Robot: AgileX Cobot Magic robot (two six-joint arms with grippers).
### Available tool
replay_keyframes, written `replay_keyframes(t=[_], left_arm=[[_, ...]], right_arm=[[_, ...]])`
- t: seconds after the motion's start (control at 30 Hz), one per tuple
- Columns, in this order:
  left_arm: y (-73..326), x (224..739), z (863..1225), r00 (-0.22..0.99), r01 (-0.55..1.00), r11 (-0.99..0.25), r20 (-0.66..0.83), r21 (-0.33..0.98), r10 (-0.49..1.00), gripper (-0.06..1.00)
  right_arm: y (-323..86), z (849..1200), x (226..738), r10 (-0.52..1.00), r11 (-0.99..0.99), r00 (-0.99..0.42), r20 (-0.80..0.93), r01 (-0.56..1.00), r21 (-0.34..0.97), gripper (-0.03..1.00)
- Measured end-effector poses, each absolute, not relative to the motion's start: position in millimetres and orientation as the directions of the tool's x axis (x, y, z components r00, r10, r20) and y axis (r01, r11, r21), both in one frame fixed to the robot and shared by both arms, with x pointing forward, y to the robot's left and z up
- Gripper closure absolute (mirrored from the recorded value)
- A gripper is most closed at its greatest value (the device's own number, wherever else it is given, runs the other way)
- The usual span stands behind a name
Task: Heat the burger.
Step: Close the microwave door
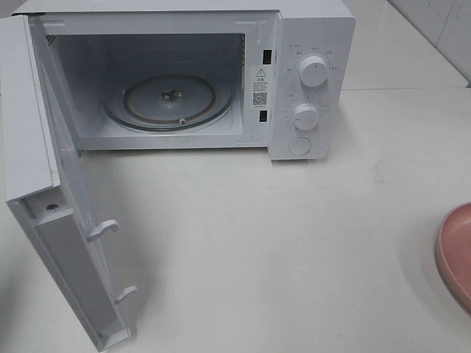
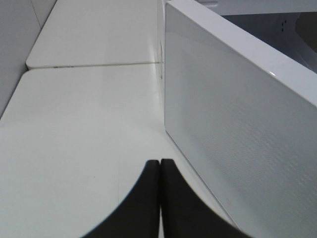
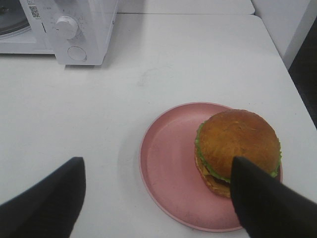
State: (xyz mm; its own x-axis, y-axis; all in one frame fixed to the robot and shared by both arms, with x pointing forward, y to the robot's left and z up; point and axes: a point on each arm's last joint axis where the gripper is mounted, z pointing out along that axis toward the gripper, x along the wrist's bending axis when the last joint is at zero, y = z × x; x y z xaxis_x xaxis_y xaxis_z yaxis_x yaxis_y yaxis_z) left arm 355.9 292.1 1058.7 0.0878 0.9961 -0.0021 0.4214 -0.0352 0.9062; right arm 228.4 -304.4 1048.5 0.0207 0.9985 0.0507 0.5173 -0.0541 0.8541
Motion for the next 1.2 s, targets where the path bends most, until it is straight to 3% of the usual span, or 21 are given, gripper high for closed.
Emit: replay_keyframes(t=[0.57,0.83,1.2], left_arm=[[292.1,417.4,996.0,0.066,0.238,-0.093,0.08,0.967,0.995,0.94],[275.9,438.4,973.4,0.25,0.203,-0.218,0.165,0.955,0.954,0.94],[259.8,447.8,962.5,0.394,0.167,-0.145,0.069,0.975,0.917,0.94]], right_arm=[[-304.4,1048.5,228.4,0.999,-0.054,0.021,0.051,0.517,0.854,0.2],[-304.4,1048.5,228.4,0.999,-0.054,0.021,0.051,0.517,0.854,0.2],[-304.4,1048.5,228.4,0.999,-0.054,0.021,0.051,0.517,0.854,0.2]])
